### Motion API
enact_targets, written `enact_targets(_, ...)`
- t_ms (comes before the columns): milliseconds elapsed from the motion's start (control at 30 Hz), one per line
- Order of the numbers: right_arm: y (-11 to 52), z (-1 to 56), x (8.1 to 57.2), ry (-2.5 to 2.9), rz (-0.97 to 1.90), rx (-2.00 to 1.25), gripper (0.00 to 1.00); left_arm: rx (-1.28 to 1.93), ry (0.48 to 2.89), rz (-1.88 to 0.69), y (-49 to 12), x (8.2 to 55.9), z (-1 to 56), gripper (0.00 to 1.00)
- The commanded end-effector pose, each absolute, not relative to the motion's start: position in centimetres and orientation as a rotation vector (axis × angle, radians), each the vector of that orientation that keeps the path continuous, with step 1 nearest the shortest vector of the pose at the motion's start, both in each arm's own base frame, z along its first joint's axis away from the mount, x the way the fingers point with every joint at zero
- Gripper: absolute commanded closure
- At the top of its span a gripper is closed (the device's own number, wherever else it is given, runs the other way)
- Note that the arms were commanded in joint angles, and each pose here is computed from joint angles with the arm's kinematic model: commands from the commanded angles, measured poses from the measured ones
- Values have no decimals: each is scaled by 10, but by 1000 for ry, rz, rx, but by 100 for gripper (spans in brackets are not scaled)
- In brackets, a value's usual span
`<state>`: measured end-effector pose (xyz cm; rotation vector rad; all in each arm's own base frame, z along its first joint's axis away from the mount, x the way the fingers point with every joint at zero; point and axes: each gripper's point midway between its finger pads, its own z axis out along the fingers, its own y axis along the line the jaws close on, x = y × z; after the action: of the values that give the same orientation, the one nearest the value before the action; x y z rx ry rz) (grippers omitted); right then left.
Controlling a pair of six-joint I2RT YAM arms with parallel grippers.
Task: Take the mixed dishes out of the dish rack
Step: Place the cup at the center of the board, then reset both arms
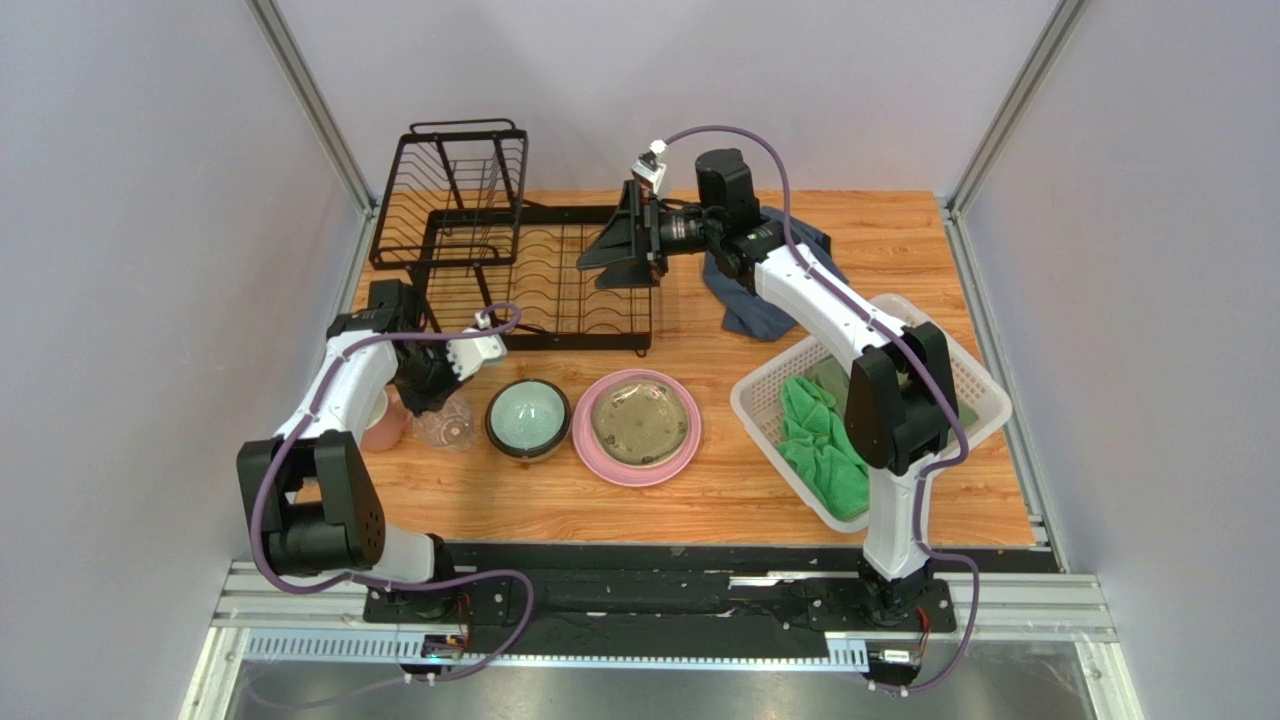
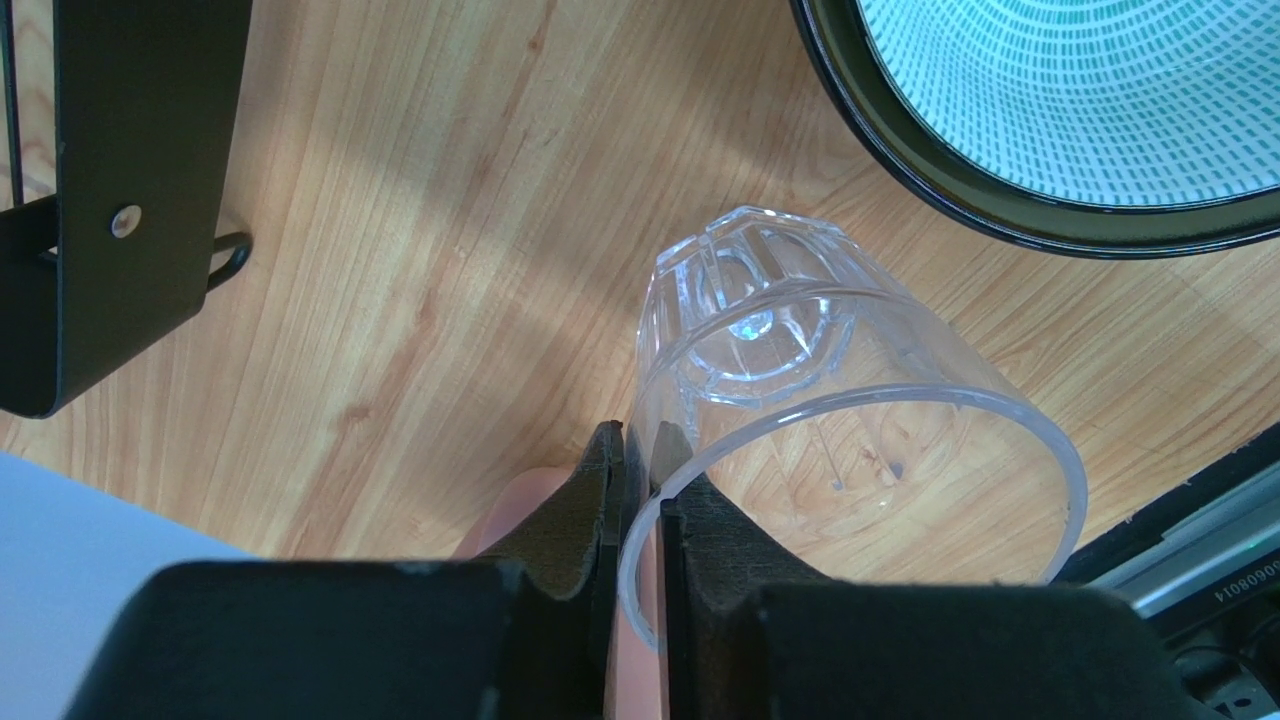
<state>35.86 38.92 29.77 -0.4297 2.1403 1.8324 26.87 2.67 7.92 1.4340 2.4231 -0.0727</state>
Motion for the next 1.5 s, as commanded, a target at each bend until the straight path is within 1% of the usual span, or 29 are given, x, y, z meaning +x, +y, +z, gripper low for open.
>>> enact_targets(0,385,317,354,2076,1809,-468,2,1410,2386,-56,27,281,87,86)
enact_targets(367,386,315,355,2079,1806,-467,2,1406,2391,-39,29,282,87,76)
enact_targets(467,386,315,354,2081,1808,-466,2,1406,2390,-37,29,282,87,70)
enact_targets(667,385,315,354,2079,1803,-468,2,1394,2379,-15,30,284,91,68)
enact_targets(733,385,316,353,2079,1804,-469,2,1380,2365,6,31,287,95,67)
enact_targets(1067,381,316,354,2083,1721,-483,1,1284,2236,118,28,298,145,52)
enact_targets(1167,376,312,361,2100,1635,-498,1,1241,2180,134,24,300,166,46)
enact_targets(1300,365,304,374,2125,1468,-513,1,1104,2086,145,15,304,203,37)
enact_targets(1333,359,305,384,2099,1381,-522,1,1073,2063,136,12,306,210,32)
enact_targets(1400,350,300,391,2106,1277,-521,1,984,2006,142,8,309,228,27)
enact_targets(1433,341,302,401,2075,1156,-531,1,952,1985,140,6,310,235,24)
enact_targets(1467,335,302,405,2066,1098,-531,1,919,1948,158,7,316,245,23)
